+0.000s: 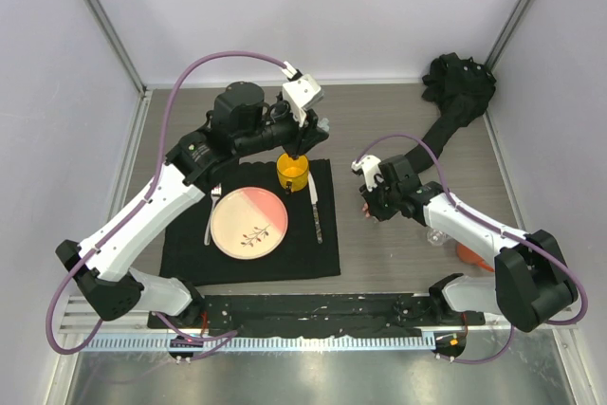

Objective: Paint the nails

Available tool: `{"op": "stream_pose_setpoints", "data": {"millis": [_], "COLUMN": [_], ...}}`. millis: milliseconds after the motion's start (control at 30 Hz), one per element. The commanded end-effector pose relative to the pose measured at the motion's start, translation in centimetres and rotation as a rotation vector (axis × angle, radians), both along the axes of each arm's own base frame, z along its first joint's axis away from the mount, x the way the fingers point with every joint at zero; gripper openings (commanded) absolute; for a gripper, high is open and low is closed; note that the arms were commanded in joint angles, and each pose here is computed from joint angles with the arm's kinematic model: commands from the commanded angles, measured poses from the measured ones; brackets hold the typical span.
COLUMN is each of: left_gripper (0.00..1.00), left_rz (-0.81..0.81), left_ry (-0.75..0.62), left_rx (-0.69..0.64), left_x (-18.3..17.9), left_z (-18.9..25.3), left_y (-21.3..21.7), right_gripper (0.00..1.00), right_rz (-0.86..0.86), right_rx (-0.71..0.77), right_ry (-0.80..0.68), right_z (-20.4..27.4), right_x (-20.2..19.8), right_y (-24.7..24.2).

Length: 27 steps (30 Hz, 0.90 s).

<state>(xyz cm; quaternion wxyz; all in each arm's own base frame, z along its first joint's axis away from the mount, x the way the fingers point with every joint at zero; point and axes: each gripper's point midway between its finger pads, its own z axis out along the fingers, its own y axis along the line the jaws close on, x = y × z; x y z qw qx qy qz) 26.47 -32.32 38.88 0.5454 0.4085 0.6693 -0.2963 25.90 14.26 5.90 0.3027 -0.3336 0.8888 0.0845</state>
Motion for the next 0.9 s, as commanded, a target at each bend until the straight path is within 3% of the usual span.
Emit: {"op": "stream_pose_setpoints", "data": {"millis": [0, 867], "left_gripper": [0.00, 0.00], "left_rz": [-0.011, -0.013], "left_ry": [-0.067, -0.062], "left_rx": [-0.047, -0.045], "left_x": [-0.49, -0.52], "left_z": [2.33, 2.16], "left_y": [0.29, 0.23], "right_gripper": [0.01, 0.01], "right_rz": [0.011, -0.012], "right_rx": [0.027, 0.018], "right_ry": [-0.027, -0.045], "right_z": [0.79, 1.02], "right_x": [0.27, 0.40], "right_y": [0.68, 0.55]}}
